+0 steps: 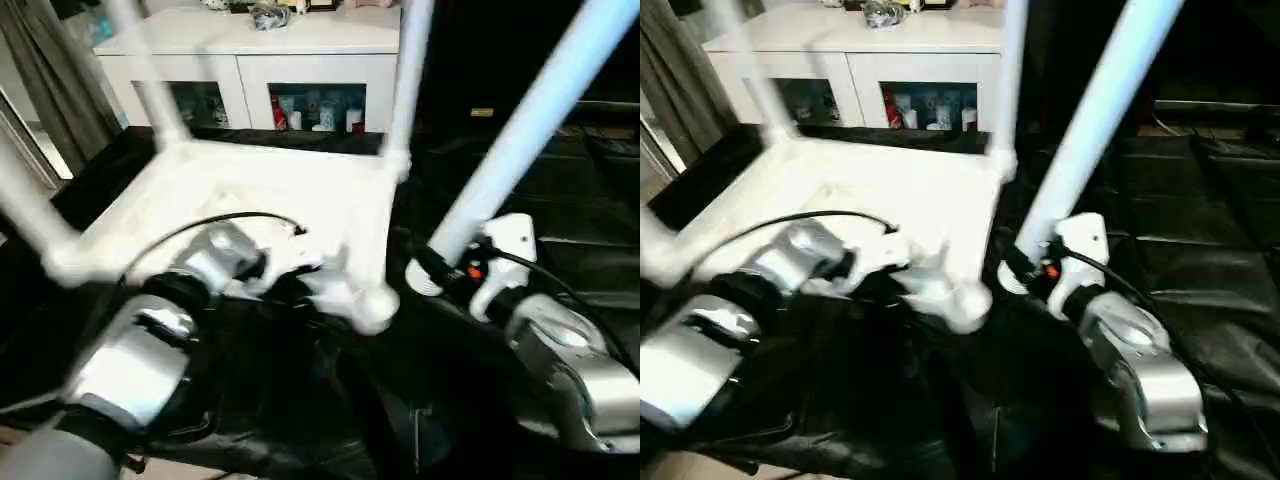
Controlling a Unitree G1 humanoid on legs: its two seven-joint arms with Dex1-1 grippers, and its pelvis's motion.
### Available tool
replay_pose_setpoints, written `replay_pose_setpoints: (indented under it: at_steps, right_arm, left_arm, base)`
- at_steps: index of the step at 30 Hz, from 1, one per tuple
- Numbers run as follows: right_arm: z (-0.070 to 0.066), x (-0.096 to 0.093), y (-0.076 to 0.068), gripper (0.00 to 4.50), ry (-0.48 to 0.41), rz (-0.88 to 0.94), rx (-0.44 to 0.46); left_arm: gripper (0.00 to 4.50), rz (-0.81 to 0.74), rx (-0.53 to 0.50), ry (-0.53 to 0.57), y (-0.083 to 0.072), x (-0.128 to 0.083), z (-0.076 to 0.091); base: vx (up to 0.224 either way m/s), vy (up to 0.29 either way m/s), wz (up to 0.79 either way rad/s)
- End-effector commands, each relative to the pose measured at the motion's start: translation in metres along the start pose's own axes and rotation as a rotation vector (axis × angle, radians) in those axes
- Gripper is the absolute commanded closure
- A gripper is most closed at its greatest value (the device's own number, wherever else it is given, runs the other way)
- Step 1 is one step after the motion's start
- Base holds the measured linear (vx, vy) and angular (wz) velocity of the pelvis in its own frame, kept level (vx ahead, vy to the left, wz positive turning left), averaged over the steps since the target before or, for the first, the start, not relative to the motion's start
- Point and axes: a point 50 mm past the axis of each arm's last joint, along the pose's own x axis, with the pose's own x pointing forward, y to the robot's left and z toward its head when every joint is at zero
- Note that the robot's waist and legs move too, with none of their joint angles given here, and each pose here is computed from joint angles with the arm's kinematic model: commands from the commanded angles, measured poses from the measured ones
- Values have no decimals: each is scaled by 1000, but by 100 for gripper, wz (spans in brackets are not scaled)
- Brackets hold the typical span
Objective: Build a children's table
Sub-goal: Rotate table base
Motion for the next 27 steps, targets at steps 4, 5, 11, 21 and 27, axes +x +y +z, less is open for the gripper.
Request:
replay_pose_setpoints:
  at_steps: [4,5,11,21,27]
  right_arm:
    - [8,8,-1,260,-32,12,-3]
    - [8,8,-1,260,-32,14,-3]
    - [7,14,-1,260,-16,54,20]
    - [2,35,2,260,63,166,7]
    - [5,46,2,260,59,174,-3]
  left_arm:
    - [438,56,-145,-91,-9,2,-17]
    - [442,63,-142,-104,-11,2,-16]
    - [449,101,-48,-112,-29,6,-20]
    - [450,147,44,-293,-36,3,-7]
    - [450,118,45,-221,-33,-1,-20]
  base:
    - [0,0,0]
    - [0,0,0]
    - [0,0,0]
    - [0,0,0]
    - [0,0,0]
